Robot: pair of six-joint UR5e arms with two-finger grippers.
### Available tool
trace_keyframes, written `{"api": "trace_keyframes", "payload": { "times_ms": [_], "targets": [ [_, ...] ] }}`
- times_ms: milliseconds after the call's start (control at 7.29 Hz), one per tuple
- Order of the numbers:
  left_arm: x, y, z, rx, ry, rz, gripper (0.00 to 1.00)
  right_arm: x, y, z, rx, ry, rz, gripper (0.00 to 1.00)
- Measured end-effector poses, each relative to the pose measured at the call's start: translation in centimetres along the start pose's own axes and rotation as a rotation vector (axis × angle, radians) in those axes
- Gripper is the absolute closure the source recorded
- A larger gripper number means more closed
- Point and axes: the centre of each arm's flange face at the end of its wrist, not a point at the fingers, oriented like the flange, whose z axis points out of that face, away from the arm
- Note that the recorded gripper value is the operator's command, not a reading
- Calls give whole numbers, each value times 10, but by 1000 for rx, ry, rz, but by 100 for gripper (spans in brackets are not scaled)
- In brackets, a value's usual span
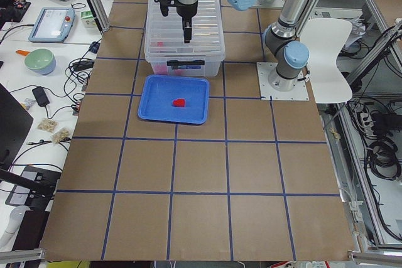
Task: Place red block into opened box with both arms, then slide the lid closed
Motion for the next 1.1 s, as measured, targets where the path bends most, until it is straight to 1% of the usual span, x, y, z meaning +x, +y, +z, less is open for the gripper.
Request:
{"api": "trace_keyframes", "payload": {
  "times_ms": [274,411,548,685,823,1097],
  "targets": [
    [-74,-15,35,-30,36,90,0,0,-6,11,-14,0,0,0],
    [-102,-24,55,-35,44,128,0,0,-8,15,-21,0,1,0],
    [-122,-28,77,-49,59,142,0,-1,-10,19,-28,0,1,0],
    [-140,-28,104,-55,66,134,0,-1,-11,23,-34,0,1,0],
    [-152,-27,136,-45,61,126,0,-1,-13,26,-39,1,2,0],
    [-154,-14,205,-26,47,66,0,0,-14,30,-46,3,0,0]
  ]
}}
